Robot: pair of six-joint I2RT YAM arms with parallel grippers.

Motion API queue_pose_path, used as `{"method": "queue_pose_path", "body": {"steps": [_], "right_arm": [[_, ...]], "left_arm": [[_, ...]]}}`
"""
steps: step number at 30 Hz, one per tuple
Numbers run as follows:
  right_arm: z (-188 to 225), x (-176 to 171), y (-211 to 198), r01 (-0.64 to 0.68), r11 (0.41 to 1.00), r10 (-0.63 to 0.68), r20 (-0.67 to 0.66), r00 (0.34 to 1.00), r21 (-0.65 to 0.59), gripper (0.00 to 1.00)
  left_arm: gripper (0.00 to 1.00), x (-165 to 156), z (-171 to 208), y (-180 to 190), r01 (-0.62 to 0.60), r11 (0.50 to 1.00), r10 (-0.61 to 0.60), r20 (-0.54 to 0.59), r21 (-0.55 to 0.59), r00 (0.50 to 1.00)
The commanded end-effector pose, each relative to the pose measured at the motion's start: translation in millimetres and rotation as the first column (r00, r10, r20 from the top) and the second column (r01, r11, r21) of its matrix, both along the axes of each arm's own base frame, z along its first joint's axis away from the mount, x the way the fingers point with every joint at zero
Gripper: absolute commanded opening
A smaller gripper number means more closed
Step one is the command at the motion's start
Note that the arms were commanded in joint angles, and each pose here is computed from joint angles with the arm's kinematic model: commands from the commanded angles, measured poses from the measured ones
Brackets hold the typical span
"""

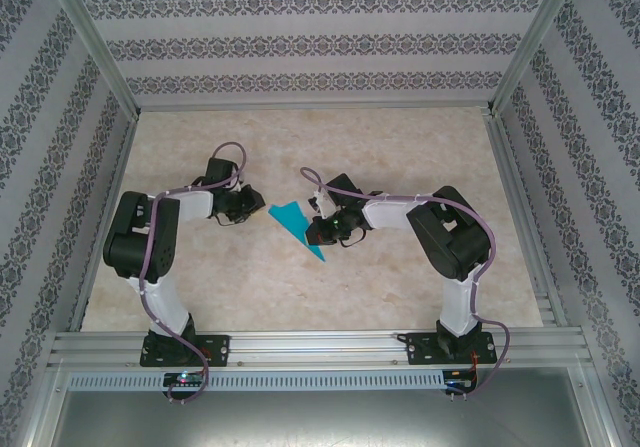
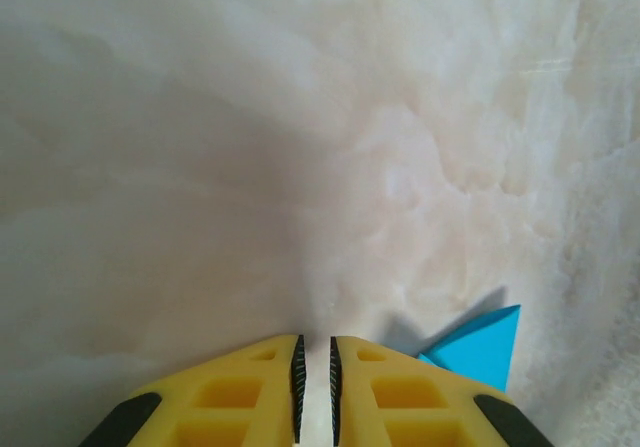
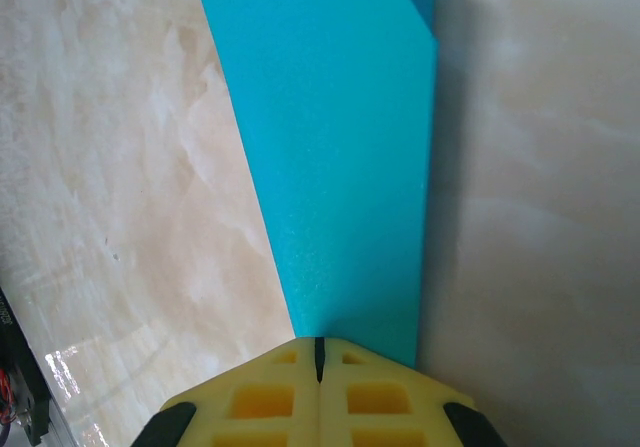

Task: Fold a paper plane with a square sheet of paper (pick it up from the middle)
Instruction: Fold the wing for the fifth time at the center of the table.

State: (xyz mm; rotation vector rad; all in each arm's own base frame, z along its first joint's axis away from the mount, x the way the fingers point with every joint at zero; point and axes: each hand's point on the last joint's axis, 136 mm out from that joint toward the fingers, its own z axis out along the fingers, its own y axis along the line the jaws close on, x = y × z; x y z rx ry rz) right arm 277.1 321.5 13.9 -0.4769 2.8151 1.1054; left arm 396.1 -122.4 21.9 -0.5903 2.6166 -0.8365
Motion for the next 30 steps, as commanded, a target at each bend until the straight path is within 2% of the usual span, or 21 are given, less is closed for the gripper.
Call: {"method": "queue_pose_path", "body": {"steps": [1, 5, 8, 13, 16, 23, 30], "right_arm": [[-57.5, -35.9, -47.0, -0.004, 0.967, -0.026, -0.117, 0.993, -0.255, 0.00], [-55.6, -35.7, -44.0, -0.005, 0.968, -0.025, -0.116, 0.993, -0.250, 0.00], [-55.9, -36.3, -43.2, -0.008, 0.968, -0.023, -0.118, 0.993, -0.252, 0.00], [-57.0, -37.0, -44.4, -0.008, 0.966, -0.024, -0.121, 0.992, -0.260, 0.00], [-57.8, -37.6, -44.8, -0.009, 0.965, -0.024, -0.123, 0.992, -0.262, 0.00], [-57.8, -37.8, -45.7, -0.006, 0.964, -0.027, -0.122, 0.992, -0.265, 0.00], [-61.8, -41.8, -50.1, -0.009, 0.961, -0.029, -0.134, 0.991, -0.276, 0.00]], "left_arm": [[0.19, 4.9, 11.6, 11.4, 0.018, 0.998, -0.020, 0.043, 0.056, 0.999], [0.19, -3.3, 44.3, -14.6, 0.086, 0.996, -0.088, 0.137, 0.016, 0.987], [0.14, -16.3, 54.7, -43.2, 0.156, 0.988, -0.153, 0.163, -0.005, 0.975], [0.06, -38.2, 42.3, -88.9, 0.273, 0.962, -0.269, 0.132, -0.018, 0.954], [0.03, -42.9, 28.8, -101.8, 0.308, 0.951, -0.305, 0.100, -0.015, 0.947], [0.01, -47.8, 1.6, -105.6, 0.306, 0.951, -0.304, 0.045, -0.049, 0.952], [0.01, -38.7, -23.1, -68.8, 0.205, 0.979, -0.205, -0.008, 0.001, 0.979]]}}
